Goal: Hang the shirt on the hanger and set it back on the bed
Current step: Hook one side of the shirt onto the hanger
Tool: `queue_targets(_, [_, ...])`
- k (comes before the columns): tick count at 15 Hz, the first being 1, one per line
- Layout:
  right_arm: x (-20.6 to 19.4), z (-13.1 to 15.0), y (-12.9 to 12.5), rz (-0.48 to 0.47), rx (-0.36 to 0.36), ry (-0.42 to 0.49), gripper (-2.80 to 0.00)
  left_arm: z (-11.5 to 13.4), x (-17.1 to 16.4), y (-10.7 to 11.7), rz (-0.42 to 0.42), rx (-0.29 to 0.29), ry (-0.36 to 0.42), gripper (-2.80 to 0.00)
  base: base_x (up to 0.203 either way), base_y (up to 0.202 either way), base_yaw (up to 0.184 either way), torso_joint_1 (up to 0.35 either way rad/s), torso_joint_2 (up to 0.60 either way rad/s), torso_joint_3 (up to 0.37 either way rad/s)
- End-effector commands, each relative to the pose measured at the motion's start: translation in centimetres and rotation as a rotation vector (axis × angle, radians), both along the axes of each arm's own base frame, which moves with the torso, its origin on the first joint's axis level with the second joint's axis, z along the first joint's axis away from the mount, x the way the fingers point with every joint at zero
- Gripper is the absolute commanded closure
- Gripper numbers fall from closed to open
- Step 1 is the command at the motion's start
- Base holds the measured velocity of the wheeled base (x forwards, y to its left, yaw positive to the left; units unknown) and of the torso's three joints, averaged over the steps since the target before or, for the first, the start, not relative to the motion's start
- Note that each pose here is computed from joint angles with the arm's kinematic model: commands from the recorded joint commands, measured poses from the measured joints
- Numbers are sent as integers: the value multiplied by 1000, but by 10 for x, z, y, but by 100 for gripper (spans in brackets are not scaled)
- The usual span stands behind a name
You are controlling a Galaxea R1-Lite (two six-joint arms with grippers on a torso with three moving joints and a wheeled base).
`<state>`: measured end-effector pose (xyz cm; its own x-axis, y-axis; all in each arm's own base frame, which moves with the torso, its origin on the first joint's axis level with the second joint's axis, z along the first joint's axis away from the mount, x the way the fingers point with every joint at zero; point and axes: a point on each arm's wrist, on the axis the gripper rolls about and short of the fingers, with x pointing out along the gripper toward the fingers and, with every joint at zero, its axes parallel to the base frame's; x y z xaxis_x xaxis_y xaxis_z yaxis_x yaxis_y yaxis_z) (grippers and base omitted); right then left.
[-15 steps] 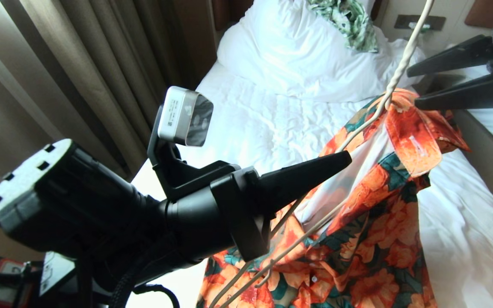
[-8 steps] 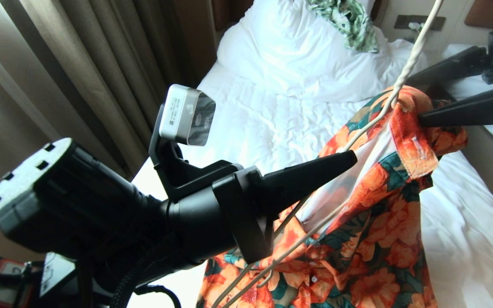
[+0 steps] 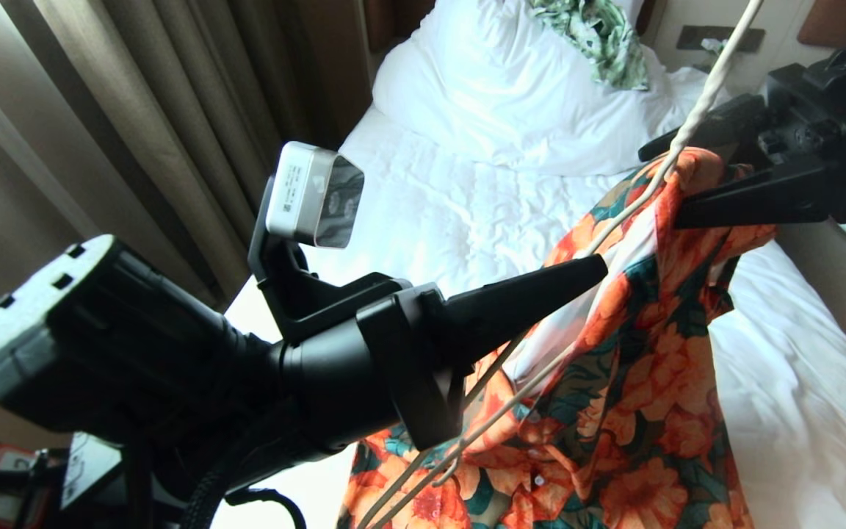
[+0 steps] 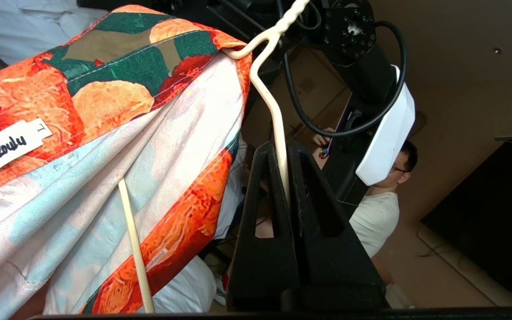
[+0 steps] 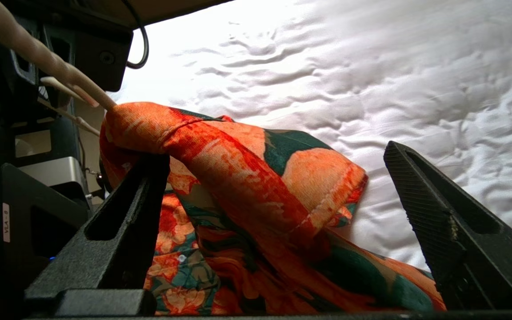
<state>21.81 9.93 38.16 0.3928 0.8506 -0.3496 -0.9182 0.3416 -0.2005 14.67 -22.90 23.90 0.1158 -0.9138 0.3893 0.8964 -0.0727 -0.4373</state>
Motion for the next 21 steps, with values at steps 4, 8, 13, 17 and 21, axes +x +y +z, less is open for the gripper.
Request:
queue_targets(4, [-7,-8,8,46,-27,63,-280,8,-4,5,-23,-19,-21,0,0,0,0,0,0,0])
queue_targets(8, [-27,-6,8,84,-36,67,0,13,-5,8,-22,-14,-18,0,0,0,0,0,0,0])
queue_targets(13, [-40,-9,7,102,-53,97,0,21,-5,15,-17,-36,-44,0,0,0,0,0,0,0])
queue_targets(17, [-47,-8,5,111,-59,111,0,33,11,24,18,14,-36,0,0,0,0,0,0,0])
queue_targets(21, [-53,-12,14,164,-68,130,0,50,19,37,16,94,-5,0,0,0,0,0,0,0])
